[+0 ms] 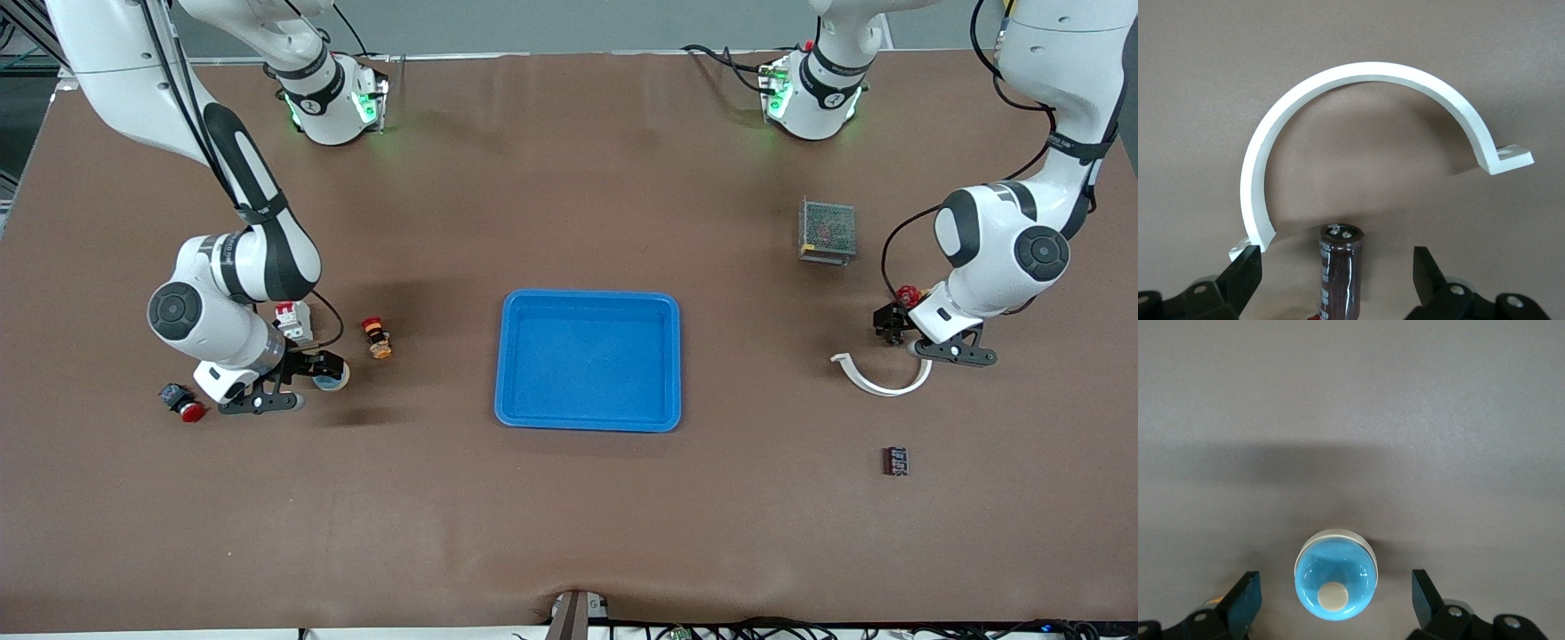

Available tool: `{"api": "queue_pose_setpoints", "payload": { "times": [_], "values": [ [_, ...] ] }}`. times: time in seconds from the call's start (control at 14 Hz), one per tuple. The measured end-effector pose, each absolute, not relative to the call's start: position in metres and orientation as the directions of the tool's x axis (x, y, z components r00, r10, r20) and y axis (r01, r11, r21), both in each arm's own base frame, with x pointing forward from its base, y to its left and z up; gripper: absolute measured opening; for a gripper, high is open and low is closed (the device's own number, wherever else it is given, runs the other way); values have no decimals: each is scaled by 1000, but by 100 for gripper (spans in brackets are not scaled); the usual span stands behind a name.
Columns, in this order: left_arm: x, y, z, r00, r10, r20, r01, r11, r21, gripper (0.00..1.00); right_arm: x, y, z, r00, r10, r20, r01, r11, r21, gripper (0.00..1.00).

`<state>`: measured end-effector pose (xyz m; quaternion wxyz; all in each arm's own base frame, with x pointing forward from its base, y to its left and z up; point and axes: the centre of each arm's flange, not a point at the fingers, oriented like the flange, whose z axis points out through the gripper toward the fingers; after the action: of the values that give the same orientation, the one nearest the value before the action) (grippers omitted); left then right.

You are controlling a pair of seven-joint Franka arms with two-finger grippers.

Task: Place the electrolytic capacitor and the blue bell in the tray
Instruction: 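Grasp the blue bell with the right gripper while the left gripper grasps the capacitor, then carry the capacitor with the left gripper while the right gripper carries the bell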

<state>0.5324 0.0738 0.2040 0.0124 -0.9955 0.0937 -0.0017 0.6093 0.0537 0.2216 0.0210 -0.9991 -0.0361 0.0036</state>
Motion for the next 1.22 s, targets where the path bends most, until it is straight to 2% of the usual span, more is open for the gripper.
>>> {"api": "queue_pose_setpoints", "payload": {
  "times": [0.57, 0.79, 1.0, 1.07, 1.22],
  "values": [
    [518, 71, 190, 988, -153, 8, -152, -988, -24, 100, 603, 53, 198, 996, 87, -26, 86, -995, -41, 100],
    [513, 70, 184, 993, -120, -6, -120, -993, -20, 71, 601, 52, 187, 995, 92, -32, 90, -995, -40, 100],
    [513, 69, 180, 994, -106, -8, -106, -994, -19, 38, 601, 52, 182, 995, 95, -24, 94, -995, -39, 100],
    [513, 69, 180, 995, -103, -7, -103, -995, -19, 35, 601, 52, 180, 995, 96, -20, 95, -995, -39, 100],
    [515, 68, 182, 996, -86, 3, -86, -996, -21, 35, 601, 52, 176, 995, 98, -17, 97, -995, -38, 100]
  ]
}}
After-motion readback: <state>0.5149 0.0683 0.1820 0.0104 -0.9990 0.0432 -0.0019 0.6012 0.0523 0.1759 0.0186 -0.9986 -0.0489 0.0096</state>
